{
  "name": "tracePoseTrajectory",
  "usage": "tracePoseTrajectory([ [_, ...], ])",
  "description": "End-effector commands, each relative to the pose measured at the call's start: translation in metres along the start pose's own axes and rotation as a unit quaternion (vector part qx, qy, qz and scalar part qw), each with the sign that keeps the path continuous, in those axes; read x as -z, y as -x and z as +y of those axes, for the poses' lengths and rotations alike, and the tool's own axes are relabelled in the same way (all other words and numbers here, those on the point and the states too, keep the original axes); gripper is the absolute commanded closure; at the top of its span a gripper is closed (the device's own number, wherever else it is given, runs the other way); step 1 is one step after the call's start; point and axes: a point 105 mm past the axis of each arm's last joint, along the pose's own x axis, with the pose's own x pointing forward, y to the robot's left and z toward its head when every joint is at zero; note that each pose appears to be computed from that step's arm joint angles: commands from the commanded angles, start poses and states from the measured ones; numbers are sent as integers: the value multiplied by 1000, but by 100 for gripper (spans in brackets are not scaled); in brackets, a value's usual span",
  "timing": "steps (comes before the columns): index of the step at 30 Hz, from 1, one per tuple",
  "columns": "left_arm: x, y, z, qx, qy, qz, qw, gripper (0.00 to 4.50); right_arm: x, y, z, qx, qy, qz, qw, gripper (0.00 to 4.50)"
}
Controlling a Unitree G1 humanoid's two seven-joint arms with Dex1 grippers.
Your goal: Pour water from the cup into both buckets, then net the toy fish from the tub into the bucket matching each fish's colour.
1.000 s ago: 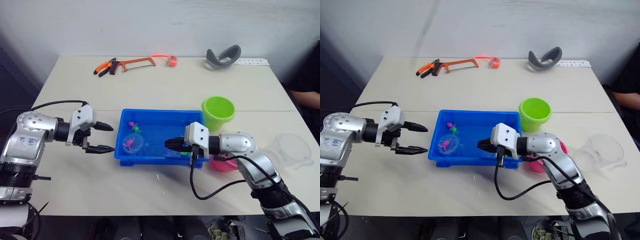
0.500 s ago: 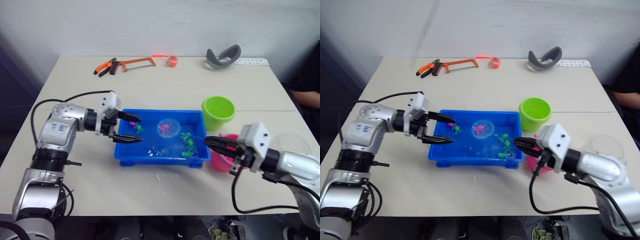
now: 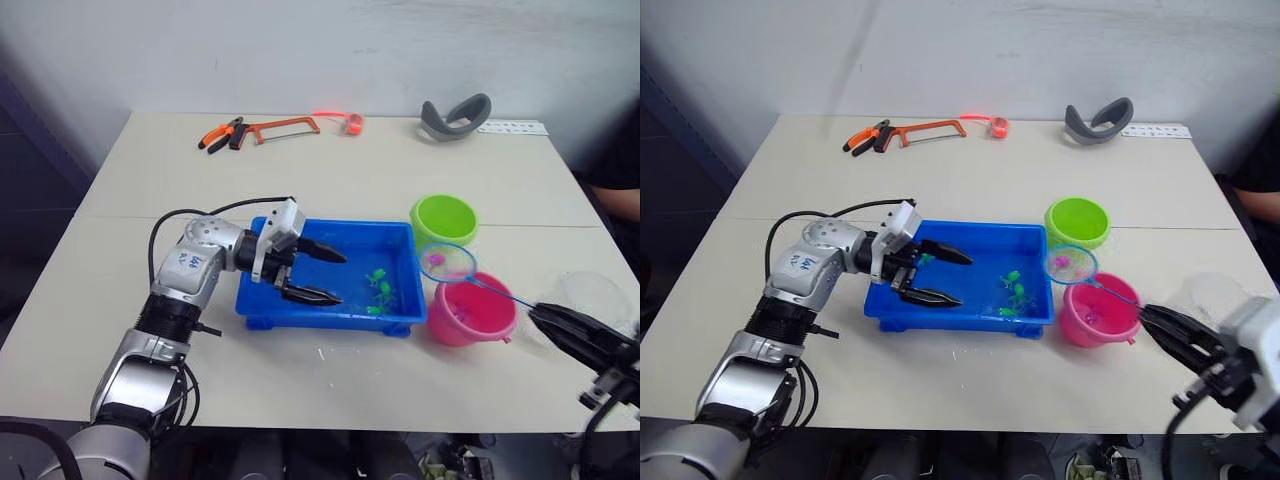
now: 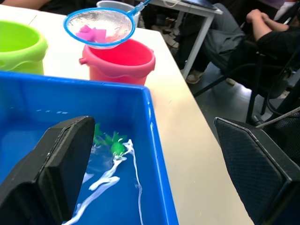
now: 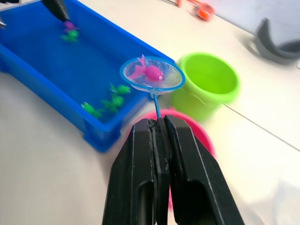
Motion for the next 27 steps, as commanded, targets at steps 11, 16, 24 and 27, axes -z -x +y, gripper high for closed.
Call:
tracePoseTrajectory([
  [11,-10,-6,6,20,-39,0,999,6,6,20,-3,37,297,102,949,450],
  [16,-12,-7,7,17,-42,-2,999,6,11,14,2,-36,497,140,855,450],
  [24,-12,-2,11,5,-41,-2,999,6,16,22,-22,-45,667,152,728,450],
  [27,-12,-1,13,1,-40,-3,999,6,15,21,-20,-51,687,134,712,450],
])
